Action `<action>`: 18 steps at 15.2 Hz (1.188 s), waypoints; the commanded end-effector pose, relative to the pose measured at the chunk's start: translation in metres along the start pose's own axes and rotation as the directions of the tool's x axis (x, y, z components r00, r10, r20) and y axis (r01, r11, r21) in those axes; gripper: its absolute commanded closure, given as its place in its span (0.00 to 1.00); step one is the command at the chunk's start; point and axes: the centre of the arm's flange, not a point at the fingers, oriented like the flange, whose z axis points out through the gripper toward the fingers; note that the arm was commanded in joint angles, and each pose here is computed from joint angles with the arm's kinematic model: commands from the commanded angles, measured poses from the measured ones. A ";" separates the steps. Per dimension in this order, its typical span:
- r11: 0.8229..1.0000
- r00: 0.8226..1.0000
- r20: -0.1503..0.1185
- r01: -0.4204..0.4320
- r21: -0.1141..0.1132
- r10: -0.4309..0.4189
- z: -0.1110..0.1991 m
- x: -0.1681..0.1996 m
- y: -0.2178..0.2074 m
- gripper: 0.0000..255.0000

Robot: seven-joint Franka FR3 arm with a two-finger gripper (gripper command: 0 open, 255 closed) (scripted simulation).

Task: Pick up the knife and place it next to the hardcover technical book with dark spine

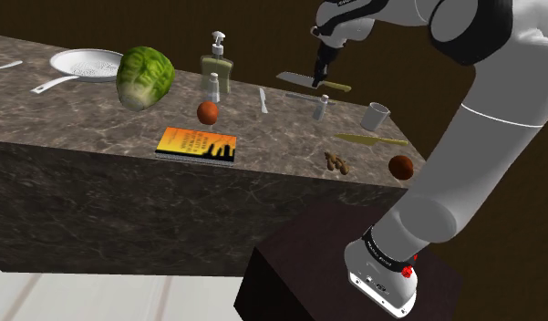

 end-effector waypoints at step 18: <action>1.000 1.000 0.000 0.000 0.000 0.000 -0.028 0.099 -0.230 1.00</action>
